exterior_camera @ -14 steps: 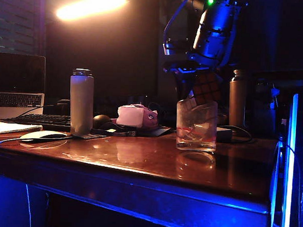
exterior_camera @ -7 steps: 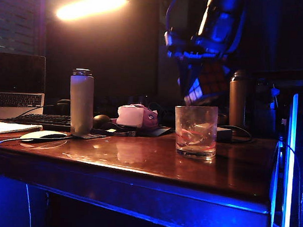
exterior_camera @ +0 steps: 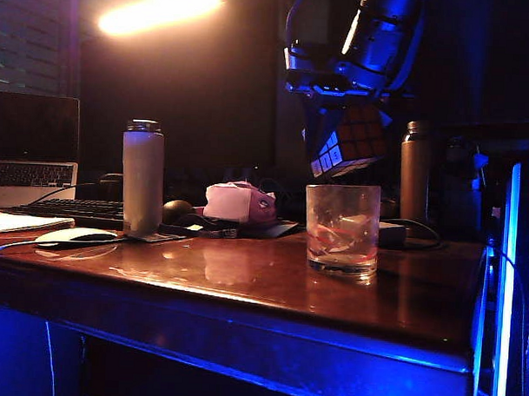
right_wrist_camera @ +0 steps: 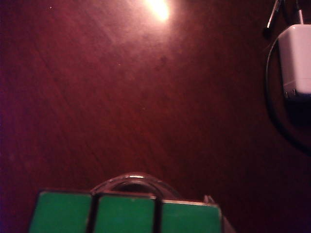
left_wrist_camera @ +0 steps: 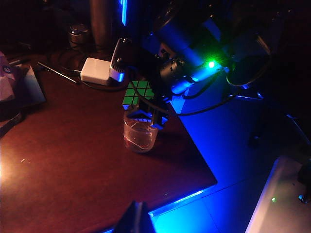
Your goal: Stack the Rubik's Cube on top of the glass cup.
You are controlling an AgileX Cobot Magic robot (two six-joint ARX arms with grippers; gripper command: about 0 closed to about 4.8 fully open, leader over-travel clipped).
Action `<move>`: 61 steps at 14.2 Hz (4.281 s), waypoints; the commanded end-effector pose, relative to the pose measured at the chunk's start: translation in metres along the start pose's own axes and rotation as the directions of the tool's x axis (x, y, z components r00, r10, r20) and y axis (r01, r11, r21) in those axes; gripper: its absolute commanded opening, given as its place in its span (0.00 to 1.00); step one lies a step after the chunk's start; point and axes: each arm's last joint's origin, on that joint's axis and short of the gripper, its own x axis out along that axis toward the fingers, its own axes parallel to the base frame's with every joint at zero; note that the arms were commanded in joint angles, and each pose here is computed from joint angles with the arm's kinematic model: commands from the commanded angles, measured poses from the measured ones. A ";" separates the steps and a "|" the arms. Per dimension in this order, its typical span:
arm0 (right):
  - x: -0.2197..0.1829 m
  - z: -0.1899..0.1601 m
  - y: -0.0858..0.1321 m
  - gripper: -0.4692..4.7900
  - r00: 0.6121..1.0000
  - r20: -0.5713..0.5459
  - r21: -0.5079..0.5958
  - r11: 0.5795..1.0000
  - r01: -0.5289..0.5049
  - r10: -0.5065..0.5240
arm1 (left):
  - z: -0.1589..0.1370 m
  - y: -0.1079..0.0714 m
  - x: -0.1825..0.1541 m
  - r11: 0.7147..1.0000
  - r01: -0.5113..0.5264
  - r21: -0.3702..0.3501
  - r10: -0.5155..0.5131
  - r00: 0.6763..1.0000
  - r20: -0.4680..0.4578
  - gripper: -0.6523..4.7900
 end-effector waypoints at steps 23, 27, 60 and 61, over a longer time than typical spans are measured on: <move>-0.124 0.011 -0.011 0.09 0.934 0.349 0.042 0.997 0.072 -0.082 | 0.000 -0.018 -0.020 0.998 -0.032 0.054 0.029 0.998 0.053 0.11; -0.216 -0.013 -0.020 0.09 0.823 0.532 0.145 0.979 0.145 -0.201 | -0.027 -0.056 -0.062 0.952 -0.305 0.021 0.302 0.950 0.079 0.12; -0.052 -0.300 0.007 0.09 0.844 0.483 0.264 0.958 0.113 -0.233 | -0.300 0.010 0.076 0.754 -0.643 -0.133 0.653 0.756 0.044 0.13; -0.052 -0.301 0.007 0.09 0.844 0.483 0.264 0.958 0.113 -0.233 | -0.300 0.010 0.076 0.754 -0.640 -0.145 0.651 0.758 0.040 0.13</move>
